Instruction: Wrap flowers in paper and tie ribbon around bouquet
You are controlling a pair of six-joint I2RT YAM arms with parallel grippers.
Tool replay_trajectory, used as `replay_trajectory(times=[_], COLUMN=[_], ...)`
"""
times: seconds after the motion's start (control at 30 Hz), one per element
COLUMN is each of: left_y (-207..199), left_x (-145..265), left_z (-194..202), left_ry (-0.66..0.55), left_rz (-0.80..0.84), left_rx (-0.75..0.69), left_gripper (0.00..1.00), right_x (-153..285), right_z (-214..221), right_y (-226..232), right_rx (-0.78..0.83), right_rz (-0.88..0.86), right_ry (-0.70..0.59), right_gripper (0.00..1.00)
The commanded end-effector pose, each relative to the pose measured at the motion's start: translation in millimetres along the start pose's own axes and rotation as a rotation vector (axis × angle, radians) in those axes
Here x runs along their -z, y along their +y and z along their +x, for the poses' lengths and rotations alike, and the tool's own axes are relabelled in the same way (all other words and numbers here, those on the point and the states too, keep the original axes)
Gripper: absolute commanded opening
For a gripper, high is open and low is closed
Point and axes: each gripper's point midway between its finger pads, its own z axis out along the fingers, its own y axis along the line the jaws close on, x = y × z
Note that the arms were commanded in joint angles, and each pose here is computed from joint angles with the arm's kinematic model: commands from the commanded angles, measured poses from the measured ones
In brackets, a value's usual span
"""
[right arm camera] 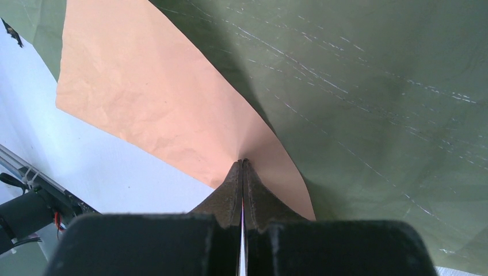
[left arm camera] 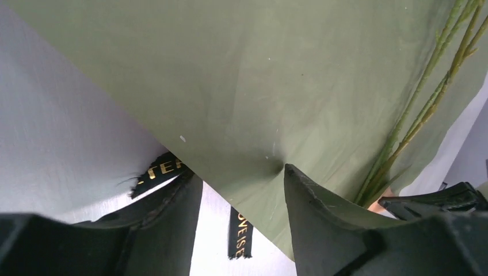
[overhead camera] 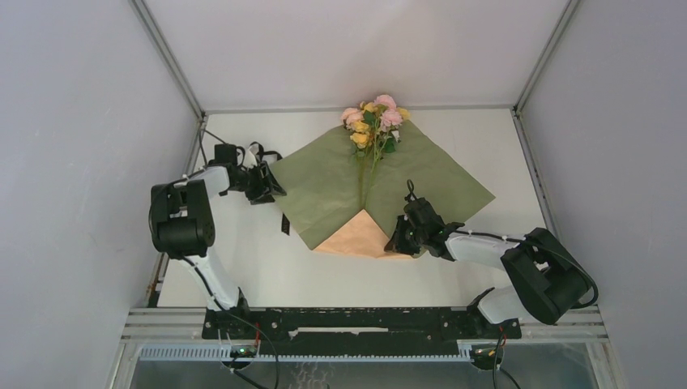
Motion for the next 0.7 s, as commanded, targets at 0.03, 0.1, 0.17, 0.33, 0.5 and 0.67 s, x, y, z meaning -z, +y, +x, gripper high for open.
replay_trajectory(times=[0.03,0.1,0.17,0.33,0.5,0.67], left_y=[-19,-20,-19,-10,-11,-20], left_x=[5,10,14,17,20,22], left_z=[-31,-35,-39,-50,-56,-56], left_ry=[-0.1,-0.131,-0.157,-0.211,-0.243,-0.257], left_rz=[0.054,0.045,0.028,-0.03,-0.042,-0.023], left_rx=[-0.016,-0.048,-0.079,-0.144,-0.193,-0.237], left_gripper=[0.53,0.5,0.48,0.49,0.43,0.29], right_x=[-2,-2,-3,-3,-4,-5], right_z=[18,18,19,19,19,20], right_y=[-34,-35,-36,-36,-36,-37], right_rx=[0.0,0.0,-0.001,-0.002,-0.002,-0.001], right_rz=[0.122,0.126,0.129,0.13,0.128,0.13], right_ry=[0.045,0.047,0.049,0.051,0.05,0.058], right_gripper=[0.0,0.0,0.0,0.0,0.0,0.0])
